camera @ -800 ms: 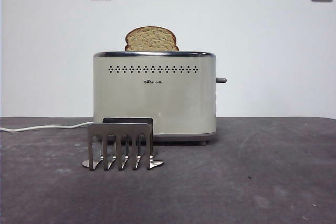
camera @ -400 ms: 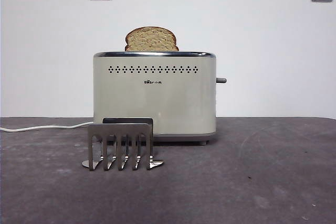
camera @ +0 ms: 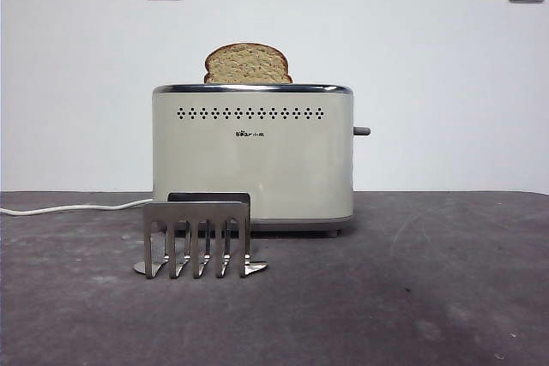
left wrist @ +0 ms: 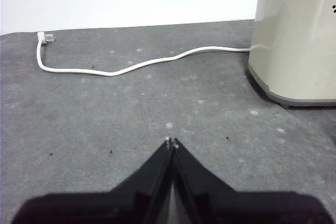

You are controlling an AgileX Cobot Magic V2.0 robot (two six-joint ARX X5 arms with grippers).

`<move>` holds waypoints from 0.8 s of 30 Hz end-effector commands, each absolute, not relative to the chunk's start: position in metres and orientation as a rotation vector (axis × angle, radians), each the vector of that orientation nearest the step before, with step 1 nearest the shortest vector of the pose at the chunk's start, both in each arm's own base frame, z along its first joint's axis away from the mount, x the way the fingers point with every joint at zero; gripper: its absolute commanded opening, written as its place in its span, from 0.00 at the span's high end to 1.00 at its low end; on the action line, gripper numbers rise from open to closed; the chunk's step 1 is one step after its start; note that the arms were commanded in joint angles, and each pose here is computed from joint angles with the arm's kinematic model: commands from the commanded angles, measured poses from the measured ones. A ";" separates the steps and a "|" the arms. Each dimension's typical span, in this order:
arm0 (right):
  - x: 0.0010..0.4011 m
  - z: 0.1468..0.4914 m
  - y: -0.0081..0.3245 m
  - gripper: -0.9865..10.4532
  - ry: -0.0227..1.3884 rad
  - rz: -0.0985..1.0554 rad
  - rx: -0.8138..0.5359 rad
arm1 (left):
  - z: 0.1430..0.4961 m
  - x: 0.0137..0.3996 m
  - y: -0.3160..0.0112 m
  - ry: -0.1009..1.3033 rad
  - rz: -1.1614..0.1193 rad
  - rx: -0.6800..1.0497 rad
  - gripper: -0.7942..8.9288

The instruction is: Pick up a slice of bread from the rack,put the bread on the toaster,press the button

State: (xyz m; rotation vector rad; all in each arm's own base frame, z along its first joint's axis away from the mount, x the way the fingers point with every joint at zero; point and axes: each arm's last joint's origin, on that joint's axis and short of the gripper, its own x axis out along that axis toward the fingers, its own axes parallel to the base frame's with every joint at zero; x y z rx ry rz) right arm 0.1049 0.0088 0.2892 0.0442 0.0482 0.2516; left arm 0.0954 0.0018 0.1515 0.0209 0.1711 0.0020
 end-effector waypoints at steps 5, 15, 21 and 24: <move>0.099 0.230 0.007 0.91 0.088 0.186 0.058 | 0.147 0.096 0.002 0.179 0.000 0.014 0.92; 0.095 0.174 0.006 0.91 0.119 0.162 0.085 | 0.147 0.096 0.002 0.179 0.000 0.014 0.92; 0.096 0.153 0.006 0.91 0.153 0.159 0.133 | 0.147 0.096 0.002 0.179 0.000 0.014 0.92; 0.096 0.149 0.006 0.91 0.179 0.156 0.133 | 0.147 0.096 0.002 0.179 0.000 0.014 0.92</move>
